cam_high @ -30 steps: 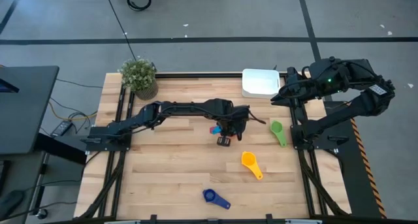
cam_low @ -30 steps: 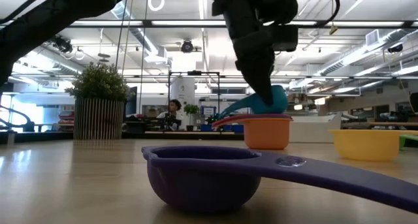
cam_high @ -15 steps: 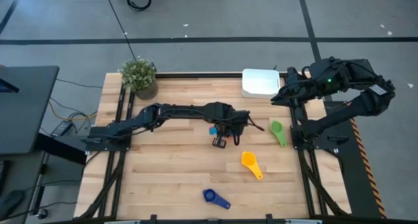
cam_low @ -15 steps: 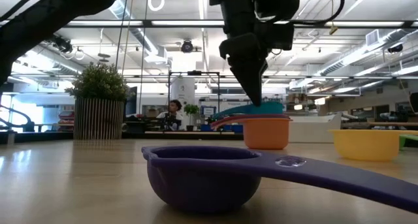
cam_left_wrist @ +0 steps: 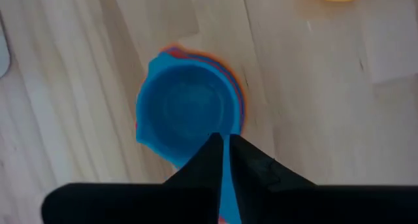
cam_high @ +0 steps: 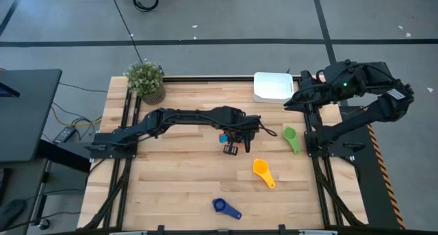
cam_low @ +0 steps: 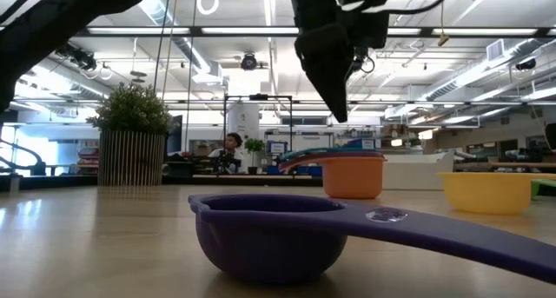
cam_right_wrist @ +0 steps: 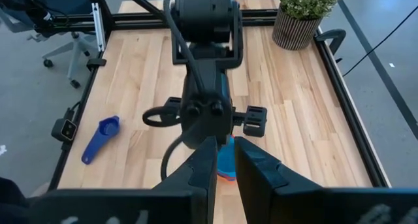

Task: Nest measuring cups in basket
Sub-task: Stack the light blue measuring cup on top of the red measuring cup, then stack the yellow measuring cup on top of the light blue measuring cup

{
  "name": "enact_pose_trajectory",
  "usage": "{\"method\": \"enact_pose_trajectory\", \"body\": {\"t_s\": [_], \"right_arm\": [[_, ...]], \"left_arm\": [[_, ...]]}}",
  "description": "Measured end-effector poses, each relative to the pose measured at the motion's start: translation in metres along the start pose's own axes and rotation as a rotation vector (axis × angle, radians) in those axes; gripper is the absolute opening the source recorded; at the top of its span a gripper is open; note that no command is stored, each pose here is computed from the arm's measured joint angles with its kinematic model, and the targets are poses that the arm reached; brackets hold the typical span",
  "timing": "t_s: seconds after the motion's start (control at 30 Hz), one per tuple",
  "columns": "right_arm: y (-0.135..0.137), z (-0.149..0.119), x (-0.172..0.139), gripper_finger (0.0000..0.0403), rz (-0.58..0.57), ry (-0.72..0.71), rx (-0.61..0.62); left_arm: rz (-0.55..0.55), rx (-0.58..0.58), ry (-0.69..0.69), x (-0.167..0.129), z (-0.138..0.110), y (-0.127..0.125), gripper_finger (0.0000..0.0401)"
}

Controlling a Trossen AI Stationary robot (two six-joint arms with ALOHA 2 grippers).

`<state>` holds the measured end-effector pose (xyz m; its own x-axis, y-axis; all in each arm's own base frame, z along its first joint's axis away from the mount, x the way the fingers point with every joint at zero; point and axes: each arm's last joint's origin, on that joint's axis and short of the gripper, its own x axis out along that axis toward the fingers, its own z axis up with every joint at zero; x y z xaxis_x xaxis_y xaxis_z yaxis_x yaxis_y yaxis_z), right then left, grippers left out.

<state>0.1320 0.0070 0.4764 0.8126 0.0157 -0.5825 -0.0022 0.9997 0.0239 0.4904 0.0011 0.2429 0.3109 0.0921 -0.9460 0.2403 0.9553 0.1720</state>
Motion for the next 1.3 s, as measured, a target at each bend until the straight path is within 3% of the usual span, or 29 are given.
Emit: {"method": "enact_pose_trajectory", "body": {"t_s": [0.23,0.4,0.6,0.8,0.9,1.3], "right_arm": [[0.0,0.0,0.0,0.0059,0.0,0.005,0.003],[0.0,-0.004,0.0,0.0059,-0.003,0.043,0.054],[0.0,-0.017,0.007,0.0054,0.013,0.245,0.104],[0.002,-0.021,0.014,0.0007,0.033,0.352,0.198],[0.002,-0.019,0.019,0.0009,-0.004,0.356,0.272],[0.009,-0.044,0.08,0.0002,-0.203,0.476,0.77]], "left_arm": [[0.001,-0.045,-0.005,-0.004,0.0,0.0,0.0034],[-0.02,-0.18,0.037,-0.019,-0.007,-0.002,0.0024],[-0.024,-0.414,-0.053,-0.075,-0.014,-0.002,0.0005],[0.031,-0.652,-0.194,-0.141,-0.024,-0.013,0.0003],[0.063,-0.731,-0.263,-0.172,-0.032,-0.025,0.0002],[0.169,-0.745,-0.325,-0.263,-0.087,-0.083,0.0001]]}}
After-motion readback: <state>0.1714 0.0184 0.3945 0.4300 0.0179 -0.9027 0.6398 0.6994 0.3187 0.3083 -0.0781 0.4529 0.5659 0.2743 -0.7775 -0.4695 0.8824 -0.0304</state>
